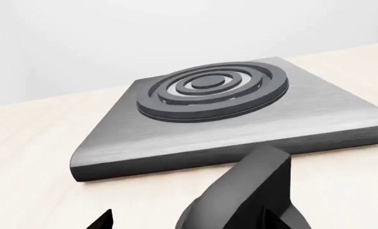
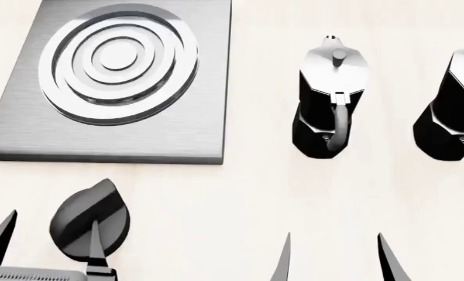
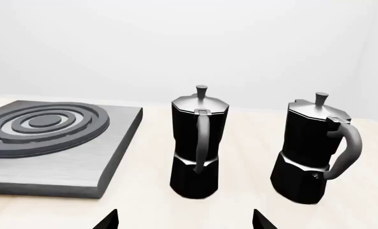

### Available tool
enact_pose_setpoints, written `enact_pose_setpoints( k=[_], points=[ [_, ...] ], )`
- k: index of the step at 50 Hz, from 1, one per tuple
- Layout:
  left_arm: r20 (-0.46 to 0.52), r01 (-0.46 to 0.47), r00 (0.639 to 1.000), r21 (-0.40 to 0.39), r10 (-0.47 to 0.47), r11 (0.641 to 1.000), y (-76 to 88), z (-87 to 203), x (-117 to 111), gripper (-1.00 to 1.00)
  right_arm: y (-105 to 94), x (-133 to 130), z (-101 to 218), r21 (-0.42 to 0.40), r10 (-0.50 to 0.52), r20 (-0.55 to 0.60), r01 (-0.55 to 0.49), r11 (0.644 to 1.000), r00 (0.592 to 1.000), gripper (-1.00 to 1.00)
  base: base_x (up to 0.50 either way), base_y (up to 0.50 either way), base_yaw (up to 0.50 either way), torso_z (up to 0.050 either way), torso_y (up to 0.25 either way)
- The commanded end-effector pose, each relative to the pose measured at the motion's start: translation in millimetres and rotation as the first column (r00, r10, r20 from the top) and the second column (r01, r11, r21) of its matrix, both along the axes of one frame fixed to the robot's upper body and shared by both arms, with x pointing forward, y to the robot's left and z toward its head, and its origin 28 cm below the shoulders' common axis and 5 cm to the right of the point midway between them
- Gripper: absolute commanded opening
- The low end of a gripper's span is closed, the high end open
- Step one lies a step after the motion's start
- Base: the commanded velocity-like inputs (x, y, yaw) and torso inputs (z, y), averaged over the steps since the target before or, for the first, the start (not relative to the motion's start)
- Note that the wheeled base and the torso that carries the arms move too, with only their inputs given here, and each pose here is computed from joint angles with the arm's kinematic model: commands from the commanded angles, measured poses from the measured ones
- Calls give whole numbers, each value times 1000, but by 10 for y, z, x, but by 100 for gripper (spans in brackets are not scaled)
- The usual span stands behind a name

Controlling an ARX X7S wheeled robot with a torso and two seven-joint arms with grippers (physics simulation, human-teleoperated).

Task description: Turn off the stove.

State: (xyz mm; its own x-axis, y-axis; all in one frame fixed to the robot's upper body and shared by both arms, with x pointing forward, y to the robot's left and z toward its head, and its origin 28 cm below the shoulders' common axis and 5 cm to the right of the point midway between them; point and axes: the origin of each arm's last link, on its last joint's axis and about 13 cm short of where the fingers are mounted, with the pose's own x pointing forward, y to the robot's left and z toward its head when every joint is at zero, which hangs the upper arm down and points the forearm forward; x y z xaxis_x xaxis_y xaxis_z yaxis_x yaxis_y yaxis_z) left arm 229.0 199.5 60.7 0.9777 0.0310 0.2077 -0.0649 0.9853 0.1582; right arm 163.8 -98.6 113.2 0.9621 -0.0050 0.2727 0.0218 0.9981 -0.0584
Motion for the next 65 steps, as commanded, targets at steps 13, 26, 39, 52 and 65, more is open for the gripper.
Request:
enact_pose_setpoints(
  k=[13,26,39,52,65],
  points=[
    [-24,-109,994,4,109,994,179,-70,-56,100,5,-3,-4,-2,1,-1,-1,1000,1000,100,0,0,0,0,0],
    [-39,-121,992,-7,120,993,206,-93,-81,100,6,-2,-4,-1,0,-1,0,1000,1000,100,0,0,0,0,-2],
    [-45,-137,990,-20,136,990,232,-86,-105,100,7,-3,-3,-2,1,-1,-1,1000,1000,100,0,0,0,0,-1],
    [-51,-155,987,-28,153,988,259,-82,-59,100,8,-5,-10,-2,3,-2,-3,1000,1000,100,0,0,0,-1,-1],
    [-47,-203,978,-39,202,978,359,-31,80,100,13,-8,-14,-4,5,-2,-5,1000,1000,100,0,0,0,0,-2]
  ],
)
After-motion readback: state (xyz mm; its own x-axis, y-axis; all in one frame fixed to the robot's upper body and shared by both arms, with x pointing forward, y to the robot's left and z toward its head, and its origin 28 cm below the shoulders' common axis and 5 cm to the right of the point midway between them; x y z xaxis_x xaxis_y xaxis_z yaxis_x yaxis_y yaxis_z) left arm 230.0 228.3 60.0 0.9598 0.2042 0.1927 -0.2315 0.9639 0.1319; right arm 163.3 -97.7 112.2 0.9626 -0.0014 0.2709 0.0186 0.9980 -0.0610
